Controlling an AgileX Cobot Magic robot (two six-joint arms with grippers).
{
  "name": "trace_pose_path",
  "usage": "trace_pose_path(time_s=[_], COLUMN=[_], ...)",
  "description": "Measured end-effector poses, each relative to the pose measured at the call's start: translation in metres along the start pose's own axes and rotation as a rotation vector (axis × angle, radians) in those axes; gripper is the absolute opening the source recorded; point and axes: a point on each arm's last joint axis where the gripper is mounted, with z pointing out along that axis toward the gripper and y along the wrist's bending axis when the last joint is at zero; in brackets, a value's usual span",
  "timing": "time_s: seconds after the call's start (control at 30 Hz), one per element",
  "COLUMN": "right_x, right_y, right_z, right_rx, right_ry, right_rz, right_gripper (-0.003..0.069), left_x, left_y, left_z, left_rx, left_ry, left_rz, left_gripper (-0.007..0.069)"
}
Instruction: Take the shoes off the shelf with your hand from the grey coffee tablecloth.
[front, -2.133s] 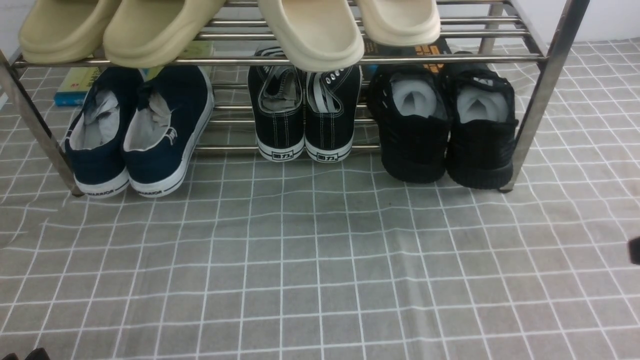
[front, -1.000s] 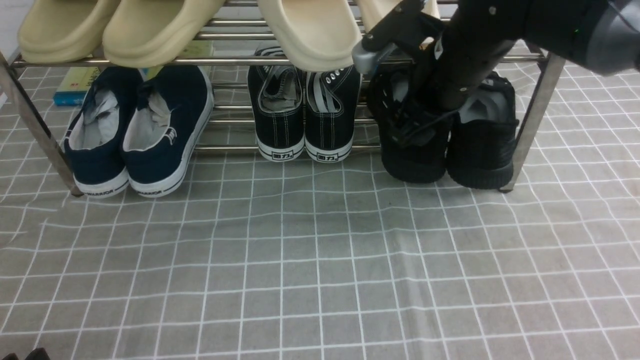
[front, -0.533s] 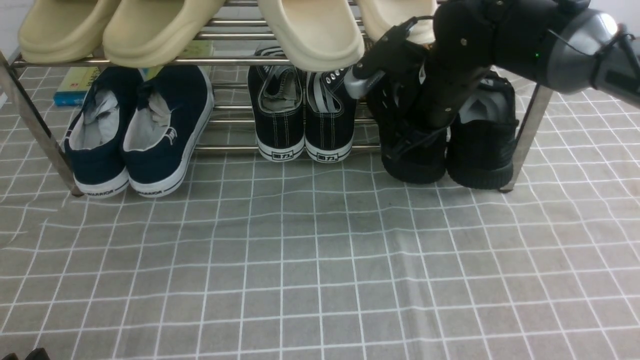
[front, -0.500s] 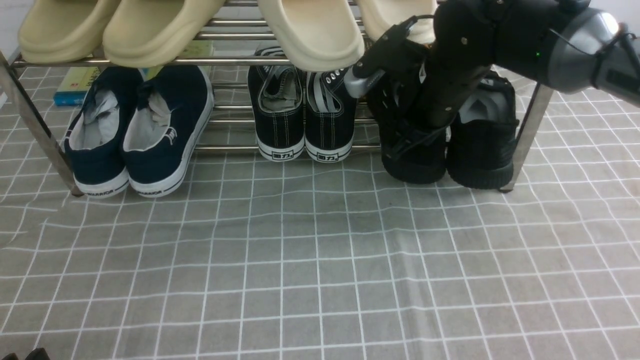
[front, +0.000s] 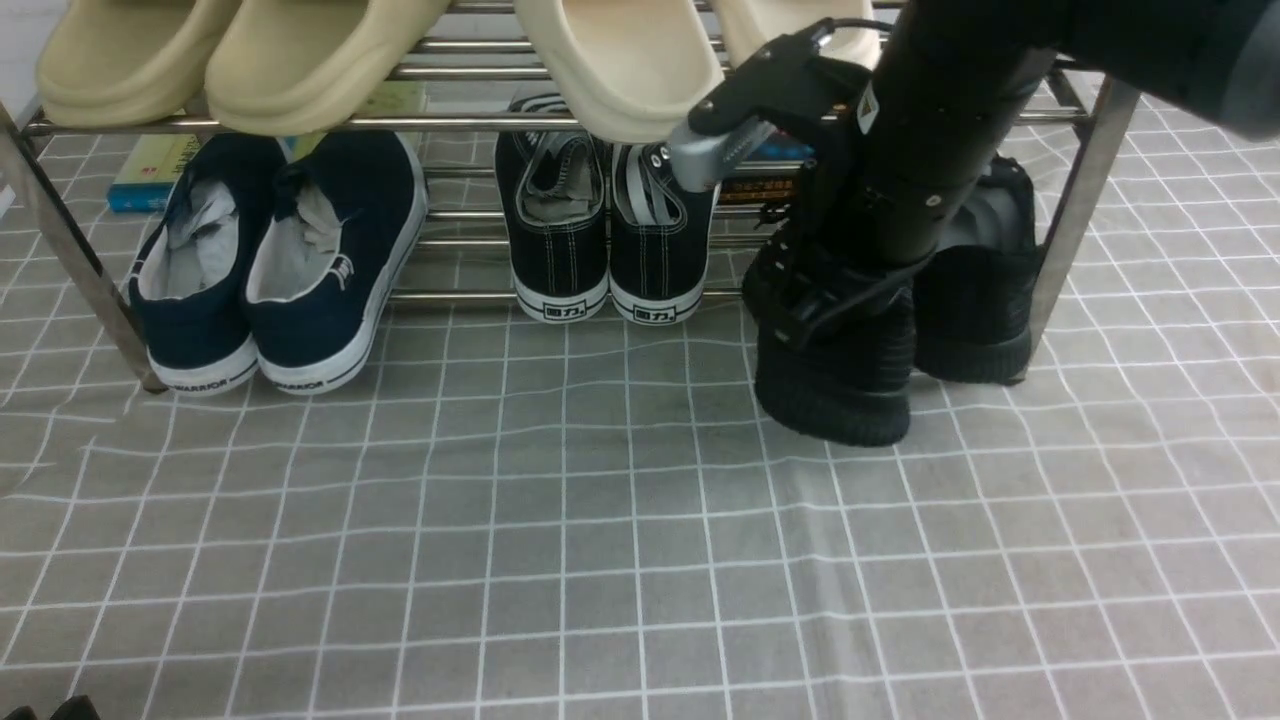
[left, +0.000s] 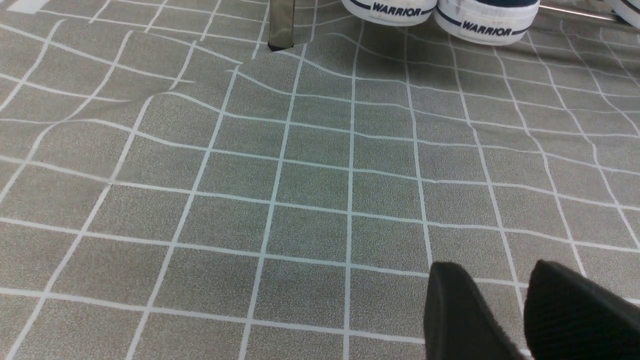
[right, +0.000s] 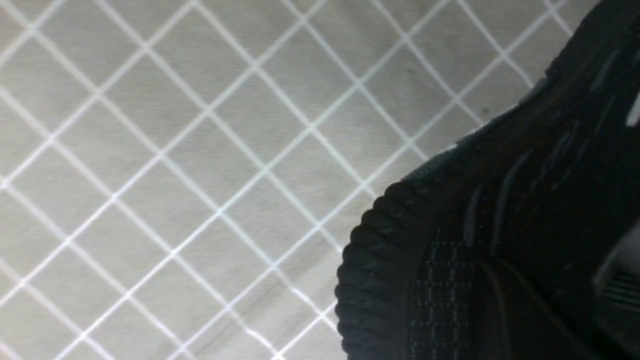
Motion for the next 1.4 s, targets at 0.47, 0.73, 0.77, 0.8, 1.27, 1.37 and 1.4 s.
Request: trace_pose_path(time_s=[0.47,0.73,0.77,0.8,1.27,1.37,1.4], right_x=[0.054,0.063,0.064,0.065,0.051,0.055,0.057], right_y=[0.062,0.06,0.06,0.06,0.054,0.056,0.056], right_z=[0.019,0.033,0.029,0.027,0.004,0.01,0.014], right_rx=[-0.112,-0.08,-0.078,-0.078,0.0,-0.014,-0.02], right_ry=[0.175,0.193,0.198,0.199,0.015,0.024,0.033], right_rz=[-0.018,-0.044,-0.052,-0.054,-0.083,-0.076,-0.073], right_gripper=[0.0018,0.0019,0.002,0.0019,0.0022,0.003,0.0038], left_x=[0.0,0.0,0.0,0.0,0.0,0.0,0.0], left_y=[0.0,0.0,0.0,0.0,0.0,0.0,0.0], left_z=[0.0,0.0,0.0,0.0,0.0,0.0,0.0], left_rx=[0.0,-0.001,-0.001,-0.001,-0.002,-0.002,-0.002], left_ry=[0.0,0.0,0.0,0.0,0.0,0.0,0.0], left_rz=[0.0,0.003,0.003,0.003,0.004,0.004,0.004], left_gripper=[0.0239,0.0239,0.0239,0.0239,0.0239,0.0239,0.0239])
